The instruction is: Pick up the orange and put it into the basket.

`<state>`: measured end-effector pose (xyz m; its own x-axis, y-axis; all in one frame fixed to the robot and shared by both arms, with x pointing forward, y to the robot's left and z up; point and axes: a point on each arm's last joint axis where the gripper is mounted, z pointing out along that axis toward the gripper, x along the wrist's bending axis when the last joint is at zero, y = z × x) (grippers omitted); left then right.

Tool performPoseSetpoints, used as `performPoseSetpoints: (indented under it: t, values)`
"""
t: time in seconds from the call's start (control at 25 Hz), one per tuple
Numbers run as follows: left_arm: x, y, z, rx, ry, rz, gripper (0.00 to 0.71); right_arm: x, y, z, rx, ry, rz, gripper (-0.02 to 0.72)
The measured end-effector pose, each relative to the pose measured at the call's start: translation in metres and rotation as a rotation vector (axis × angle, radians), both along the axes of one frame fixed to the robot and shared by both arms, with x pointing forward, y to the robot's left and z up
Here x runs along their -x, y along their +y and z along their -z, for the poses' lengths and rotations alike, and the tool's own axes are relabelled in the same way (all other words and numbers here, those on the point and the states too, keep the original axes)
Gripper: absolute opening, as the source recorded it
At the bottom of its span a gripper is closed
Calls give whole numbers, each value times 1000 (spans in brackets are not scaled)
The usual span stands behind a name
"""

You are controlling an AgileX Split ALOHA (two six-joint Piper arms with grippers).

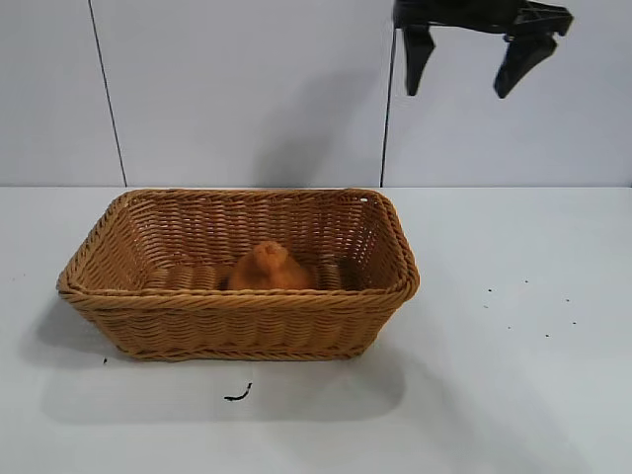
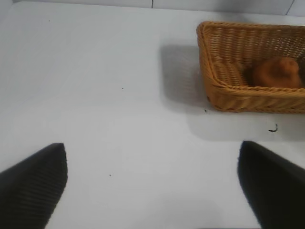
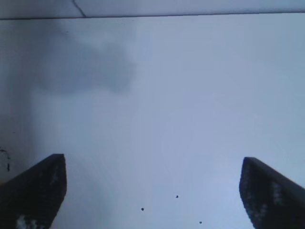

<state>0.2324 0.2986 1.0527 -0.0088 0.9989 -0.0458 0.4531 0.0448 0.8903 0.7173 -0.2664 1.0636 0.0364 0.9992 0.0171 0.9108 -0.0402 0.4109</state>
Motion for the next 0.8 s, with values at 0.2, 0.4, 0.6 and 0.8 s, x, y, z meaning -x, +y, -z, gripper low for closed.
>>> performPoseSetpoints:
  t: [0.2, 0.4, 0.6, 0.8]
  values:
    - [0, 0, 0, 0, 0, 0, 696, 32, 4, -3, 7, 68, -30, 682]
    - [0, 0, 0, 0, 0, 0, 696, 92, 16, -9, 7, 153, -76, 682]
    - [0, 0, 0, 0, 0, 0, 696, 167, 18, -11, 17, 216, -120, 682]
    - [0, 0, 0, 0, 0, 0, 696, 247, 7, -6, 20, 242, -134, 681]
